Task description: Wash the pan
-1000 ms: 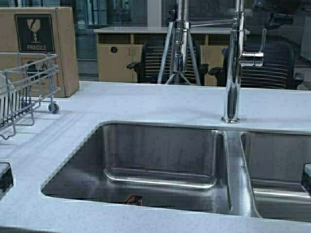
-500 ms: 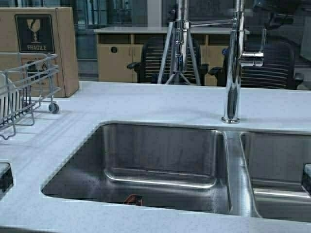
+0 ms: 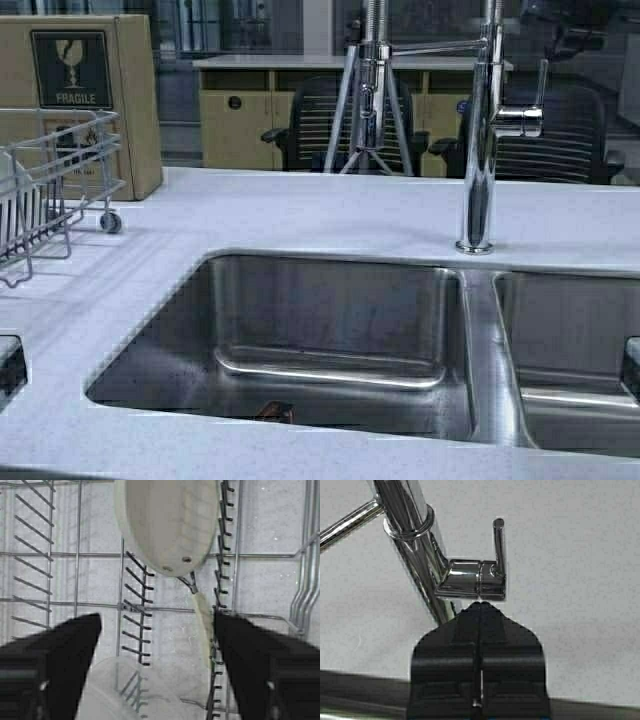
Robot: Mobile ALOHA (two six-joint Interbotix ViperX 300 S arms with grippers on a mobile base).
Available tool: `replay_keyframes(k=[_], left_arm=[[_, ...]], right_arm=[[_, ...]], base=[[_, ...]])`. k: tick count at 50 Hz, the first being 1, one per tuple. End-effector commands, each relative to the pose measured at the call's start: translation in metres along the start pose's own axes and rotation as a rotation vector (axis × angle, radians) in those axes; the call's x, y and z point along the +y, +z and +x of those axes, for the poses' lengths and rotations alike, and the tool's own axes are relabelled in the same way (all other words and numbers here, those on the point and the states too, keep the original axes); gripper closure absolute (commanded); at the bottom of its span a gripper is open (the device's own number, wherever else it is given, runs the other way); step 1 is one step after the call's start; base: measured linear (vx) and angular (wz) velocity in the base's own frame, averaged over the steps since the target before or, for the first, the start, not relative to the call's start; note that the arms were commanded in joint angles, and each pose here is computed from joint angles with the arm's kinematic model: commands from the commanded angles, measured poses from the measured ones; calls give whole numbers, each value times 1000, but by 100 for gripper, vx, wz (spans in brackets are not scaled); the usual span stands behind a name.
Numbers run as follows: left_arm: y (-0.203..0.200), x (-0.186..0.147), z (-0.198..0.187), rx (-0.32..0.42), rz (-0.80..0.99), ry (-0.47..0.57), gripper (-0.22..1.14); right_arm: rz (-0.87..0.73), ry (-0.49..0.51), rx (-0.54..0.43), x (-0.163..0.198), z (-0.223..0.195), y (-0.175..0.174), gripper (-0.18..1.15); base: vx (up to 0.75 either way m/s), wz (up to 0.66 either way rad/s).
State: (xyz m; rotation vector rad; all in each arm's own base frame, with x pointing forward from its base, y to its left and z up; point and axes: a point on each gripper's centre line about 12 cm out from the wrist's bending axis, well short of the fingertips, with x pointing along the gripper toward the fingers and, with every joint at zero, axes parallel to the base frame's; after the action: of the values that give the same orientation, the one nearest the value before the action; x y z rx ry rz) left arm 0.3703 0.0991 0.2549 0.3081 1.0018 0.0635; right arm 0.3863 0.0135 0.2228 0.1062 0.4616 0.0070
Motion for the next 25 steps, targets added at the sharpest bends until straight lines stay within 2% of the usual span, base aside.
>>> replay_keyframes(k=[1, 25], left_arm=[[7, 4, -13, -39, -1, 19, -7], [7, 3, -11, -35, -4, 16, -7]], right_arm=[[-1, 6, -43, 2, -3, 14, 92], [-3, 5, -46, 2, -3, 15, 92]], base=[[0, 0], [0, 0]])
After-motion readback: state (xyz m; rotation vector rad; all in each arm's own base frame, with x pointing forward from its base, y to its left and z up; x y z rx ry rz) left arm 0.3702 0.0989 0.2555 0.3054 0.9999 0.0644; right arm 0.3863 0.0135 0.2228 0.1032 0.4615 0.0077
